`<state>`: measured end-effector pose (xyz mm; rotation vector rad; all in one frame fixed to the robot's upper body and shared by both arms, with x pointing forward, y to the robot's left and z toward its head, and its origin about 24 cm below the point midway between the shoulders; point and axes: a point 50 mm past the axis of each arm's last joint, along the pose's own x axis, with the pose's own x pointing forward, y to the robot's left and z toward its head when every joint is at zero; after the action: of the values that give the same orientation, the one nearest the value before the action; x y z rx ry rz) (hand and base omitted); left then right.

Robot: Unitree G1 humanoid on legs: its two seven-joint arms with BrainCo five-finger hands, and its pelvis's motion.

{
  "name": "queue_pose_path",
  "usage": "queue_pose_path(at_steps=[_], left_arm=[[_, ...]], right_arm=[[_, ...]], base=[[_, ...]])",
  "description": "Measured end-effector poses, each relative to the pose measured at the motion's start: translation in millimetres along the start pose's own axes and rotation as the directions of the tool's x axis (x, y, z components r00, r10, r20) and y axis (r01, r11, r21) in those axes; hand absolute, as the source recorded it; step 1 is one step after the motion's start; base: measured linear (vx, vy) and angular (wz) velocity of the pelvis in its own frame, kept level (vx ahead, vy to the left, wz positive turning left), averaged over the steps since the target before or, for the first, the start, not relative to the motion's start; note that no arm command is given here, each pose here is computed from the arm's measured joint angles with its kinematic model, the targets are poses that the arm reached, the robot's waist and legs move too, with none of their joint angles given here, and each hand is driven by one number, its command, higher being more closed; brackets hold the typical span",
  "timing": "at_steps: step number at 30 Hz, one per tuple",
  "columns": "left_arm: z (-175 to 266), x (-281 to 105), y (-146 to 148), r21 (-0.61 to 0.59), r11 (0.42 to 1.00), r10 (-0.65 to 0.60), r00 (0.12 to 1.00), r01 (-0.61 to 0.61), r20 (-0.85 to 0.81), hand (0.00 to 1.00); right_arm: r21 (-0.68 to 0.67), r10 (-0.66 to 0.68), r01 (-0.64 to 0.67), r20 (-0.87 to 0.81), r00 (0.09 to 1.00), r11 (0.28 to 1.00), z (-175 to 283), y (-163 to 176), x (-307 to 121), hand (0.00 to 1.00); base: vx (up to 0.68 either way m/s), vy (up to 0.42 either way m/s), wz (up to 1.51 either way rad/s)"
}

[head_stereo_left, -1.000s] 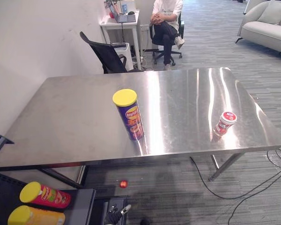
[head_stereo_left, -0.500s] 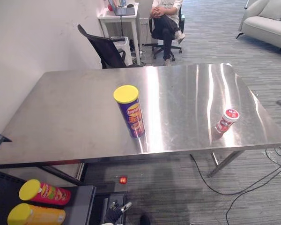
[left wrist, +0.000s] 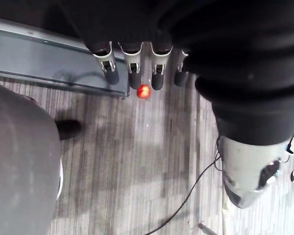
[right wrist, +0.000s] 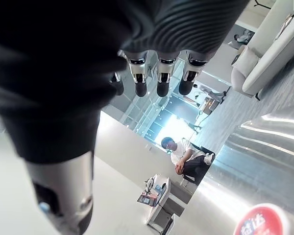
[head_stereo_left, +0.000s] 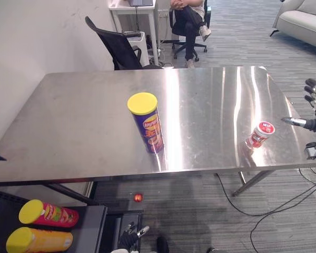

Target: Put the gum and the chips on the shelf.

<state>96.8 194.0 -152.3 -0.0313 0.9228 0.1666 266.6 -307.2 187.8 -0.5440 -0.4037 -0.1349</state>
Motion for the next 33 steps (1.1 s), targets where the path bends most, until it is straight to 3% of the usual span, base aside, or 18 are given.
queue_pose_path(at_steps=[17,33], left_arm=[[8.1,2.3,3.2,0.005,1.0,-0.004,1.0,0.004,0.027,0.0],[15.8,4.6,5.9,0.011,1.0,0.0,0.999,0.0,0.049,0.0]], right_arm=[[0.016,0.079,-0.078,-0.044,0.996,0.997,-8.6,18.3,6.1,0.0],[0.015,0.06,-0.059,-0.115,0.992,0.998,-23.1,16.6,6.1,0.0]], base=[[0.01,0.001,0.02],[0.0,0.005,-0.01]])
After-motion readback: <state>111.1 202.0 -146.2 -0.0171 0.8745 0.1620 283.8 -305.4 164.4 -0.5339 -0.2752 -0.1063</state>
